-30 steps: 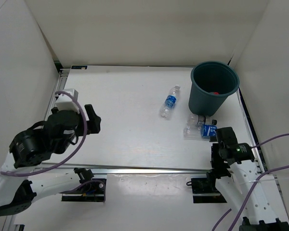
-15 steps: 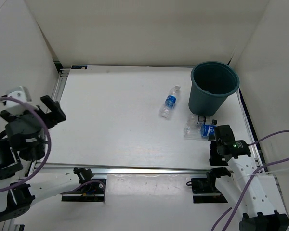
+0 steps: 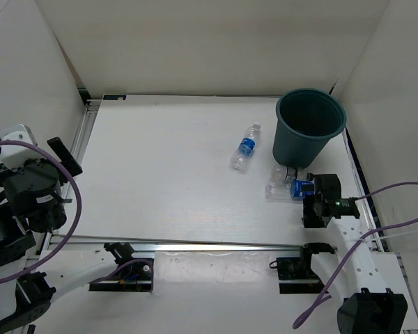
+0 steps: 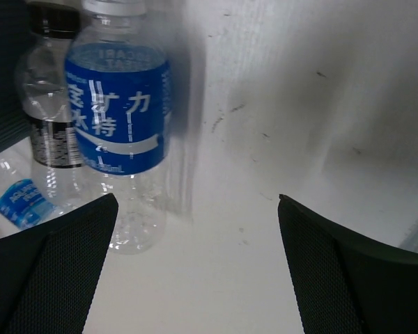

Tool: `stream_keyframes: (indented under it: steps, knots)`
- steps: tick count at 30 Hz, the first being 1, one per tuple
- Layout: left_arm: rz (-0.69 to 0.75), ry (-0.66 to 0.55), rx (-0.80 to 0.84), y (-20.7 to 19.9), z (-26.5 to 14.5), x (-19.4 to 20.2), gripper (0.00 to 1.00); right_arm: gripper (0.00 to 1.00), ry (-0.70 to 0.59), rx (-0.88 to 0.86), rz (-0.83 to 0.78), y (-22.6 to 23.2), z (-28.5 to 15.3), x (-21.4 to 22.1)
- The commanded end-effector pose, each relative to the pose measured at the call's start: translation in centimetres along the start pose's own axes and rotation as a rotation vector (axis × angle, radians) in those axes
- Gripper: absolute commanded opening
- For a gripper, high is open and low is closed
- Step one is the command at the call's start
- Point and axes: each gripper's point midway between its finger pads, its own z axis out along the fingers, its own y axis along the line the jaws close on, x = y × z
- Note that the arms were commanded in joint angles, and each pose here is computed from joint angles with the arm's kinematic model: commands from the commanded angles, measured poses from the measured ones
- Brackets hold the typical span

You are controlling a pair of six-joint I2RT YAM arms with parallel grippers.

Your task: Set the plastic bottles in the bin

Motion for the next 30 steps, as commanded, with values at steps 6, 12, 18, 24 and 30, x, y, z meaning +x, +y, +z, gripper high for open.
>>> stream_keyframes:
  steps: [6, 12, 18, 24, 30]
  knots:
    - [0.071, 0.060, 0.000, 2.0, -0.8, 2.3, 1.00, 0.99, 0.052, -0.226, -0.005, 5.9, 0.0, -0.5]
    - [0.087, 0.087, -0.025, 2.3, -0.9, 3.3, 1.00, 0.99, 0.112, -0.261, -0.090, 8.3, 1.2, -0.5]
    - [0.069, 0.095, -0.034, 3.0, -1.3, 3.5, 1.00, 0.99, 0.154, -0.293, -0.171, 9.9, 2.7, -0.1]
    - [0.079, 0.107, -0.063, 3.8, -1.7, 4.1, 1.00, 0.99, 0.227, -0.321, -0.216, 11.1, 3.4, 0.8]
    - [0.103, 0.130, -0.082, 3.9, -1.7, 4.8, 1.00, 0.99, 0.267, -0.244, -0.185, 10.0, 5.2, 1.4]
